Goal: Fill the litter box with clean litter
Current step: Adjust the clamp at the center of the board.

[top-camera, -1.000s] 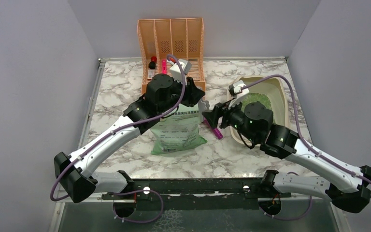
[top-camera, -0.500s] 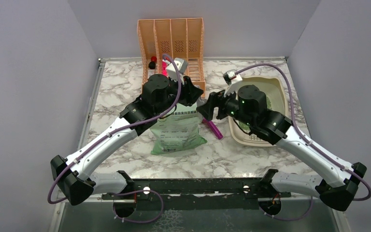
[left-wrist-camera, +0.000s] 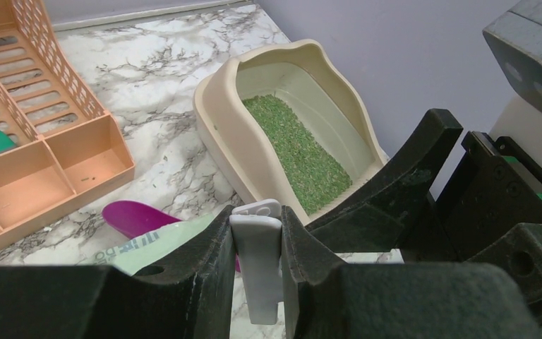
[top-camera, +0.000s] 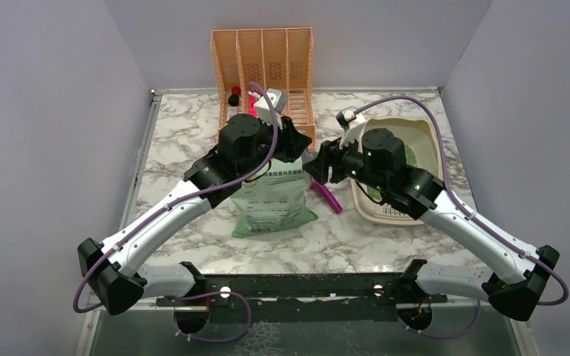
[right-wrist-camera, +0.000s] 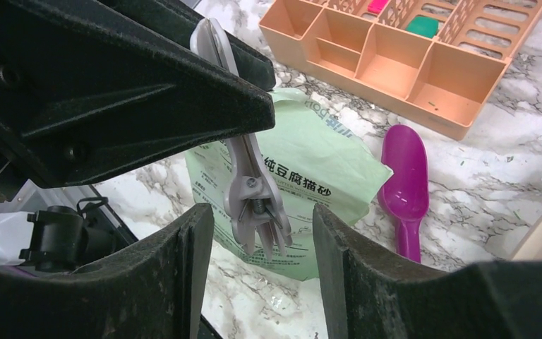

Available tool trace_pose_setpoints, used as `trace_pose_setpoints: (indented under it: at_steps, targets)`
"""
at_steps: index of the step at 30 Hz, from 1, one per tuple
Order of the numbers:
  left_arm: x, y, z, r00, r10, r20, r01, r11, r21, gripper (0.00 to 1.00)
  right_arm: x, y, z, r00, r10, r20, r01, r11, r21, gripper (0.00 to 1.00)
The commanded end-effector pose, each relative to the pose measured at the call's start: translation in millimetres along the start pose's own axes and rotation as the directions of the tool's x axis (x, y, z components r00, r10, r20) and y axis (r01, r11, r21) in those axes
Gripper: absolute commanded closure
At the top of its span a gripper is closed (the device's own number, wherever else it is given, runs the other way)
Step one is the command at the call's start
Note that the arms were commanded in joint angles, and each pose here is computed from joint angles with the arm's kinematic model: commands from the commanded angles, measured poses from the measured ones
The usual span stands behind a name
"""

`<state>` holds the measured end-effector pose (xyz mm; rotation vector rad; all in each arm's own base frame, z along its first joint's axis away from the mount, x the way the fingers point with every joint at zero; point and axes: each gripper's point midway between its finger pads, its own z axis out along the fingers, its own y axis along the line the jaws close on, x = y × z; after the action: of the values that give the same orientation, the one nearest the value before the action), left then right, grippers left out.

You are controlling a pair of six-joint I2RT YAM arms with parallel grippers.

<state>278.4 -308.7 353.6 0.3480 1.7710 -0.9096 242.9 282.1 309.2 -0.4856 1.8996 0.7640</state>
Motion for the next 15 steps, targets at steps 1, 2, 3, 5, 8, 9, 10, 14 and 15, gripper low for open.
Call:
trace_pose_setpoints:
  at_steps: [1, 2, 3, 5, 8, 9, 10, 14, 15]
  targets:
    - [-11.9, -1.6, -6.2, 0.999, -0.002, 0.035, 0.003, 1.0, -0.007, 0.84, -20.3, 5.9, -5.2, 0.998, -0.021, 0.057, 0.022, 1.0, -0.021, 0.45]
    - [-11.4, -1.2, -6.3, 0.999, -0.001, 0.034, 0.002, 1.0, -0.01, 0.84, -20.2, 6.2, -5.2, 0.998, -0.021, 0.056, 0.023, 0.999, -0.022, 0.47]
    - [-10.9, -0.5, -6.1, 0.999, 0.0, 0.032, 0.0, 1.0, -0.013, 0.84, -20.1, 6.6, -5.4, 0.998, -0.02, 0.056, 0.022, 0.999, -0.024, 0.48]
    - [-10.5, 0.5, -6.5, 1.0, 0.004, 0.029, -0.004, 1.0, -0.017, 0.84, -21.8, 5.7, -6.5, 0.998, -0.021, 0.062, 0.022, 1.0, -0.019, 0.54]
    - [-11.5, 4.9, -6.7, 0.999, 0.011, 0.033, -0.01, 0.999, -0.041, 0.84, -24.6, 5.9, -8.1, 0.997, -0.023, 0.068, 0.024, 1.0, -0.017, 0.77]
    - [-11.6, 6.2, -6.8, 0.999, 0.011, 0.034, -0.01, 0.999, -0.048, 0.83, -24.4, 6.3, -7.9, 0.997, -0.026, 0.066, 0.027, 0.999, -0.018, 0.86]
    - [-11.2, 6.8, -6.9, 0.999, 0.016, 0.033, -0.014, 0.999, -0.051, 0.78, -23.4, 6.0, -7.4, 0.998, -0.029, 0.062, 0.031, 0.999, -0.019, 0.89]
    - [-7.1, 16.4, -8.9, 0.998, 0.062, -0.003, -0.062, 0.995, -0.078, 0.07, -18.4, -1.0, -5.1, 0.999, -0.036, 0.036, 0.035, 0.999, 0.019, 0.99]
    - [-5.9, 20.1, -9.8, 0.997, 0.079, -0.019, -0.08, 0.994, -0.08, 0.02, -17.1, -5.0, -4.5, 0.999, -0.035, 0.03, 0.034, 0.999, 0.041, 0.99]
